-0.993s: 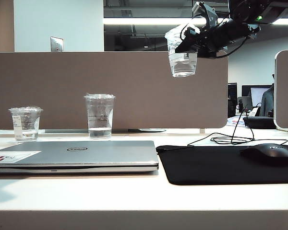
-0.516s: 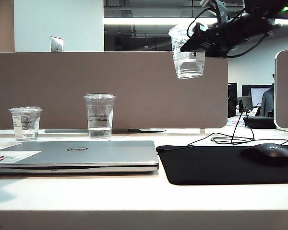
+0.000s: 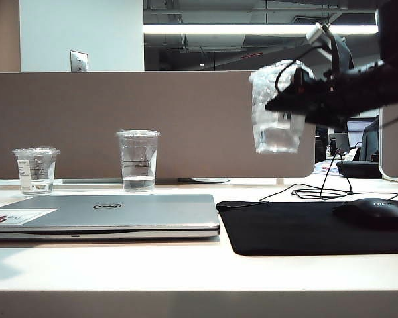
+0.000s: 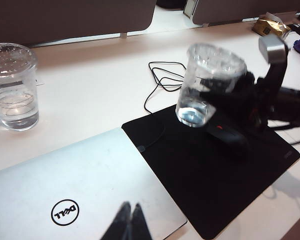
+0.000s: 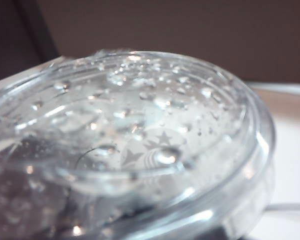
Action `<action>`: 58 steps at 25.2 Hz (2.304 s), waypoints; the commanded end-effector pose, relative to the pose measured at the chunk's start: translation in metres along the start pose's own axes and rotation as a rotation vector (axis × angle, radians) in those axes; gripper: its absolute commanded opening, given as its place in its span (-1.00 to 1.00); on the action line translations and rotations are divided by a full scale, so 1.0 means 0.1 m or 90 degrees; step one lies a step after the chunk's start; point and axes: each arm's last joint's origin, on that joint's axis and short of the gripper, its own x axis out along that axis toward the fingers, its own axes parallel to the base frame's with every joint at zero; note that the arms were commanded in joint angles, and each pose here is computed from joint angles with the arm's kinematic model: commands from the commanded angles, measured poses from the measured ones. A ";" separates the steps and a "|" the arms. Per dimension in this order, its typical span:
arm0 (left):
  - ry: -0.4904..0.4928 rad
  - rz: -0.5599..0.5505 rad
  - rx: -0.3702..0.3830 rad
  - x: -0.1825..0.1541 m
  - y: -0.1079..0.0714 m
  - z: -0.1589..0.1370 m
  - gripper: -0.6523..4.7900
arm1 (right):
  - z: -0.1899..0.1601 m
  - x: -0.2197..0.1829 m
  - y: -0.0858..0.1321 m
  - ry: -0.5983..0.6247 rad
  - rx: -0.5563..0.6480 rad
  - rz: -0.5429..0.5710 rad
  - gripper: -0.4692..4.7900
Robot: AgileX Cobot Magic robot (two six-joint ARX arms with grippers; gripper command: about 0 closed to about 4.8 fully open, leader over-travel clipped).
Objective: Pick up the coffee cup on the right and place it on the right side of the laptop.
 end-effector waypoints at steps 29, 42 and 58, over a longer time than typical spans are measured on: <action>-0.009 0.000 0.001 -0.01 0.00 0.02 -0.78 | -0.77 -0.05 0.12 0.025 -0.027 -0.062 0.21; -0.009 0.000 0.001 -0.01 0.00 0.02 -0.78 | -0.82 -0.05 0.12 0.050 -0.015 -0.064 0.21; -0.009 0.000 0.001 -0.01 0.00 0.02 -0.78 | -0.79 -0.06 0.14 0.049 -0.016 -0.032 1.00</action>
